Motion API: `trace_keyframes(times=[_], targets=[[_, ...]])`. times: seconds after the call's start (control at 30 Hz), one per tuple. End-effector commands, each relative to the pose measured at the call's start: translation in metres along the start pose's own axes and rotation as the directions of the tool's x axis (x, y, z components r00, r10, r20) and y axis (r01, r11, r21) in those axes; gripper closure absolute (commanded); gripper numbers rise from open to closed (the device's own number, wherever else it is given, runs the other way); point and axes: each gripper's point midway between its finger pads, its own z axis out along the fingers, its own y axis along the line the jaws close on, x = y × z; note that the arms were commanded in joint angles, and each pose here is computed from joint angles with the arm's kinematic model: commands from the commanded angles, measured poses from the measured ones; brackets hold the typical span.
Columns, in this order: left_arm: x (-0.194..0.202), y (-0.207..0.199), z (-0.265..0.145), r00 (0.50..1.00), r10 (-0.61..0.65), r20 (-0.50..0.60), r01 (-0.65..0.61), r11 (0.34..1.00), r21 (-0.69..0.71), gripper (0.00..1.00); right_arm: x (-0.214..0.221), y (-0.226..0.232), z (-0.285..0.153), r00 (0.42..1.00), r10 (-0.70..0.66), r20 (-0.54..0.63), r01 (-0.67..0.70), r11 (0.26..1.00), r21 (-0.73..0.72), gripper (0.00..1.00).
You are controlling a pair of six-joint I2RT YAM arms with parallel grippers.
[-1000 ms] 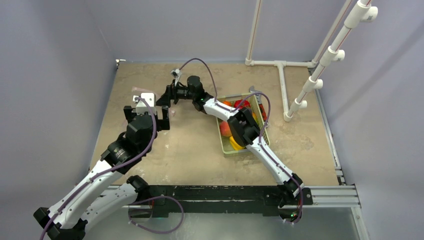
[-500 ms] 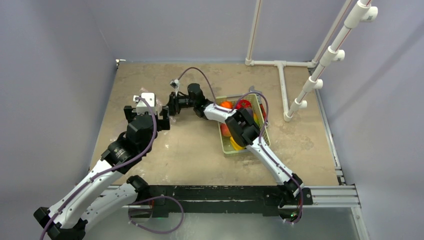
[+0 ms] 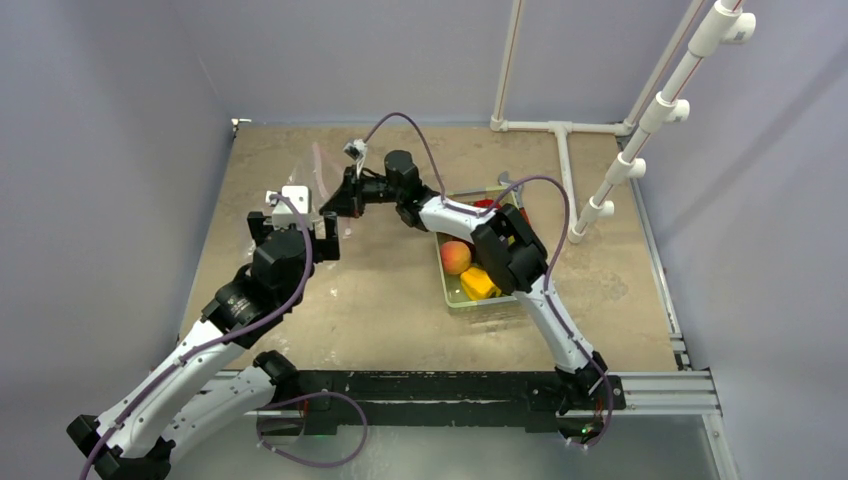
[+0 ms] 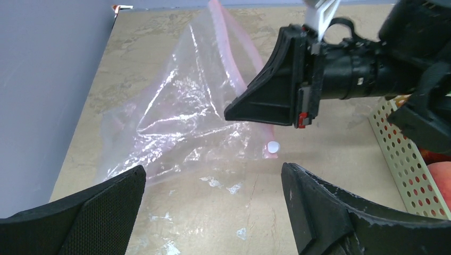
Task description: Place the food in the zip-top bag and seal the zipper
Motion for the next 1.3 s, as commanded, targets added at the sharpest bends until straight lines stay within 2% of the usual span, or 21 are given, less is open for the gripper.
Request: trace_keyframes(times=[0.0, 0.23, 0.43, 0.6, 0.83, 1.27], targets=[[-0.008, 0.003, -0.002, 0.999, -0.032, 0.025, 0.032, 0.999, -0.008, 0.03, -0.054, 0.039, -0.003, 0.983, -0.154, 0.102, 0.152, 0.988, 0.023, 1.0], [-0.031, 0.005, -0.012, 0.986, -0.146, 0.085, 0.145, 0.989, 0.014, 0.01, -0.062, 0.073, -0.01, 0.967, -0.221, 0.125, 0.205, 0.971, 0.125, 1.0], [-0.051, 0.012, -0.023, 0.967, -0.239, 0.089, 0.24, 0.971, -0.008, 0.01, -0.058, 0.096, -0.013, 0.953, -0.279, 0.12, 0.248, 0.943, 0.224, 1.0], [-0.073, 0.01, -0.034, 0.954, -0.291, 0.076, 0.29, 0.957, 0.029, 0.01, -0.057, 0.109, -0.023, 0.942, -0.311, 0.123, 0.267, 0.921, 0.284, 1.0], [-0.088, 0.005, -0.049, 0.945, -0.326, 0.019, 0.324, 0.943, 0.077, 0.05, -0.063, 0.131, -0.052, 0.925, -0.348, 0.153, 0.274, 0.889, 0.367, 1.0], [-0.109, -0.038, -0.064, 0.928, -0.343, -0.145, 0.369, 0.898, 0.241, 0.04, -0.049, 0.171, -0.07, 0.909, -0.396, 0.131, 0.296, 0.833, 0.467, 1.0]])
